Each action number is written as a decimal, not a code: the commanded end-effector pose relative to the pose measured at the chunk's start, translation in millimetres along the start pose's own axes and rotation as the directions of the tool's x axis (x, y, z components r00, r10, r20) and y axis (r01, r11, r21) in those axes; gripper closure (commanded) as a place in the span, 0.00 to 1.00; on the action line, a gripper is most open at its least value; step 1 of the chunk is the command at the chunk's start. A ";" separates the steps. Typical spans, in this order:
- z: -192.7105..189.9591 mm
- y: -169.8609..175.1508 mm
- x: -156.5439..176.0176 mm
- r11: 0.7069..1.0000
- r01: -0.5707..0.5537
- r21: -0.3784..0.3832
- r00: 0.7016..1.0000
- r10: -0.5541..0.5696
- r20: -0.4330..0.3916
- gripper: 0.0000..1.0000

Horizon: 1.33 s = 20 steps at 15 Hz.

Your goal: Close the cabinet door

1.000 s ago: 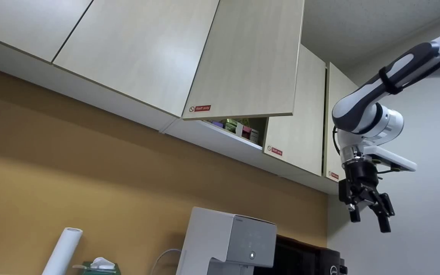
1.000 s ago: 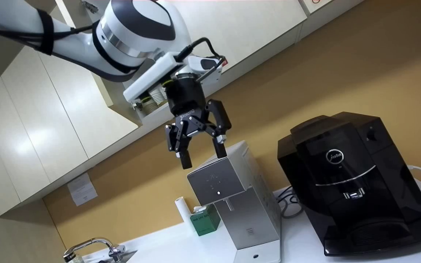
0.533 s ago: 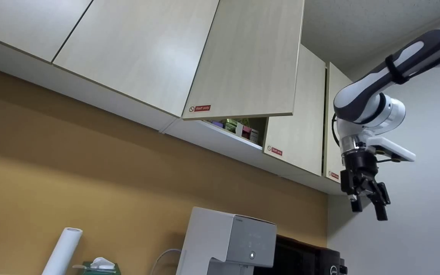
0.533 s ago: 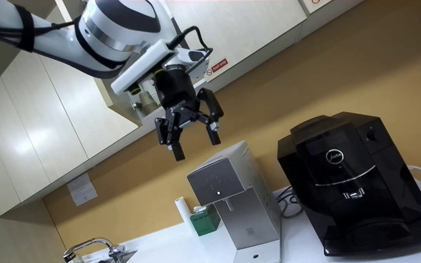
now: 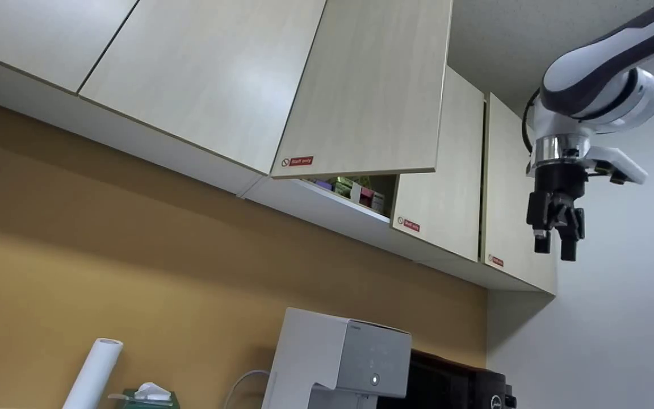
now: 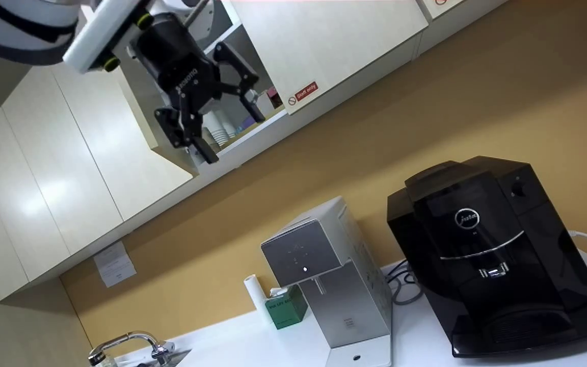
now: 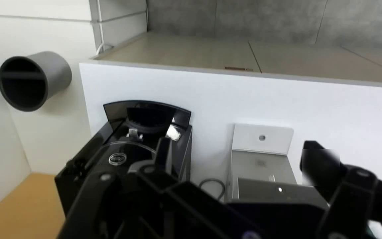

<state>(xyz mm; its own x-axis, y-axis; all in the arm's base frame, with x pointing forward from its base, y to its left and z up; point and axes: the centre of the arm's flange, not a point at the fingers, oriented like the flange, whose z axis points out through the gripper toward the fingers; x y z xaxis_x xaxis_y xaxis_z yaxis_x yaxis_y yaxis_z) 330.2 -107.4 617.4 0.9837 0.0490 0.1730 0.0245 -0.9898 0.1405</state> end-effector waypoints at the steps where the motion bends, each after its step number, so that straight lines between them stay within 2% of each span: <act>1: -10.6 -2.0 -4.5 1.000 0.002 -0.002 0.998 -0.002 -0.059 0.00; 2: -17.7 -3.0 -9.1 1.000 0.001 -0.003 0.995 -0.002 -0.101 0.00; 4: -20.8 -4.3 -15.0 1.000 0.000 0.001 0.991 0.001 -0.130 0.00; 5: -18.3 -6.8 -14.2 1.000 0.020 0.006 0.992 -0.019 -0.128 0.00; 7: -23.3 -21.7 -8.8 0.996 0.084 0.008 0.979 -0.081 -0.187 0.00; 9: -37.0 -41.1 0.3 0.990 0.144 0.002 0.955 -0.138 -0.262 0.00; 13: -70.1 -78.0 17.8 0.980 0.187 0.067 0.915 -0.149 -0.375 0.00; 17: -93.3 -100.7 17.0 0.959 0.266 0.101 0.884 -0.201 -0.422 0.00; 20: -106.3 -115.6 12.8 0.942 0.315 0.116 0.850 -0.226 -0.475 0.00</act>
<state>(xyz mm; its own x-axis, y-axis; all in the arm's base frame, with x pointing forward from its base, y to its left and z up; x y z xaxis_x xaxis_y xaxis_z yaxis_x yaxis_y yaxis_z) 325.9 9.6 690.5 0.7832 0.3079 0.5402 0.3110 -0.9463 0.0885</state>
